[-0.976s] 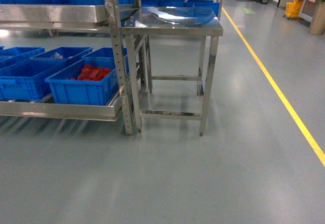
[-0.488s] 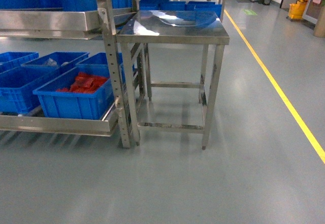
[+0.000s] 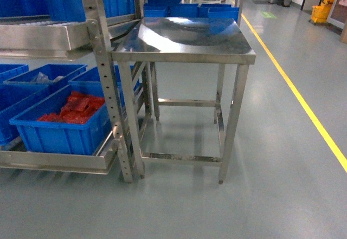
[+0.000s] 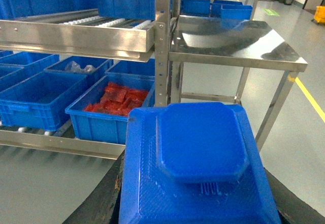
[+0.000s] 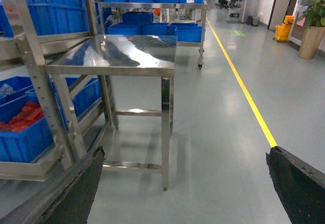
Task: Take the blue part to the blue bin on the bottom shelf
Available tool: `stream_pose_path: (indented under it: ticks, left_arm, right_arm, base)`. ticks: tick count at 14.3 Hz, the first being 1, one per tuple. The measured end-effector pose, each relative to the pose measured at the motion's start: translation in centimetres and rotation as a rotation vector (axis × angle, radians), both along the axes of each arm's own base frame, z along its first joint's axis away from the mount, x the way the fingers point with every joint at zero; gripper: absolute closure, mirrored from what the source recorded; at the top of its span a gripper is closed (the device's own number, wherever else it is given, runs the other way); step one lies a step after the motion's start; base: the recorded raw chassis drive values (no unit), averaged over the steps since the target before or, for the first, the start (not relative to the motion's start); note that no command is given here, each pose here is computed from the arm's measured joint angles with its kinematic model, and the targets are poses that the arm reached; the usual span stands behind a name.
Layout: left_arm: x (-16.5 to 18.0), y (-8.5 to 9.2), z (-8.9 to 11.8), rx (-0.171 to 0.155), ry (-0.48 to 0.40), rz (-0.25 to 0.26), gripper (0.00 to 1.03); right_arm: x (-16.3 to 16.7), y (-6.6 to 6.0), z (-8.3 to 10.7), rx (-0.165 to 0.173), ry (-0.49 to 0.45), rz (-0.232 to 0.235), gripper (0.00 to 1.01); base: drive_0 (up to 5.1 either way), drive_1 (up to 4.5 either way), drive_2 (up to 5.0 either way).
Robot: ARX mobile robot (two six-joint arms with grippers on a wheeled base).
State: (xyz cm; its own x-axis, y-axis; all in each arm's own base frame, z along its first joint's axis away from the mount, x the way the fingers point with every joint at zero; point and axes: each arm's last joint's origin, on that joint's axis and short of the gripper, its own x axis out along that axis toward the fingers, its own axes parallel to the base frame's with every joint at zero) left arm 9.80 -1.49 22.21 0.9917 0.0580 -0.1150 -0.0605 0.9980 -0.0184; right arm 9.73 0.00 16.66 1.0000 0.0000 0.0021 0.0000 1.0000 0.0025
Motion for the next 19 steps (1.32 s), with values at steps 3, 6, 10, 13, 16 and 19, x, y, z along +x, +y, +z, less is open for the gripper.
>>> stream_pose_path:
  ticks: [3,6,10,13,16,19]
  left_arm:
    - [0.00,0.00,0.00,0.000,0.000,0.001,0.60]
    - [-0.02,0.01,0.03,-0.001,-0.003,0.002,0.60]
    - [0.02,0.00,-0.03,0.001,0.003,0.000,0.60]
    - [0.00,0.00,-0.03,0.001,0.003,0.001,0.60]
    - [0.08,-0.02,-0.06,0.002,0.007,0.000,0.60]
    - [0.01,-0.01,0.00,0.000,0.000,-0.003,0.60]
  right_arm:
    - [0.00,0.00,0.01,0.000,-0.002,0.000,0.03]
    - [0.00,0.00,0.01,0.000,-0.001,0.000,0.03]
    - [0.00,0.00,-0.01,0.000,0.001,0.000,0.03]
    - [0.00,0.00,-0.02,0.000,0.002,0.000,0.03]
    - [0.00,0.00,0.08,0.000,-0.009,0.000,0.03]
    - [0.00,-0.01,0.00,0.000,0.000,-0.003,0.03]
  base:
    - [0.0,4.13,-4.1]
    - [0.0,4.13,-4.1]
    - [0.0,4.18,-4.1]
    - [0.2,4.32,-4.0]
    - [0.2,4.32,-4.0]
    - [-3.2,3.19,0.4]
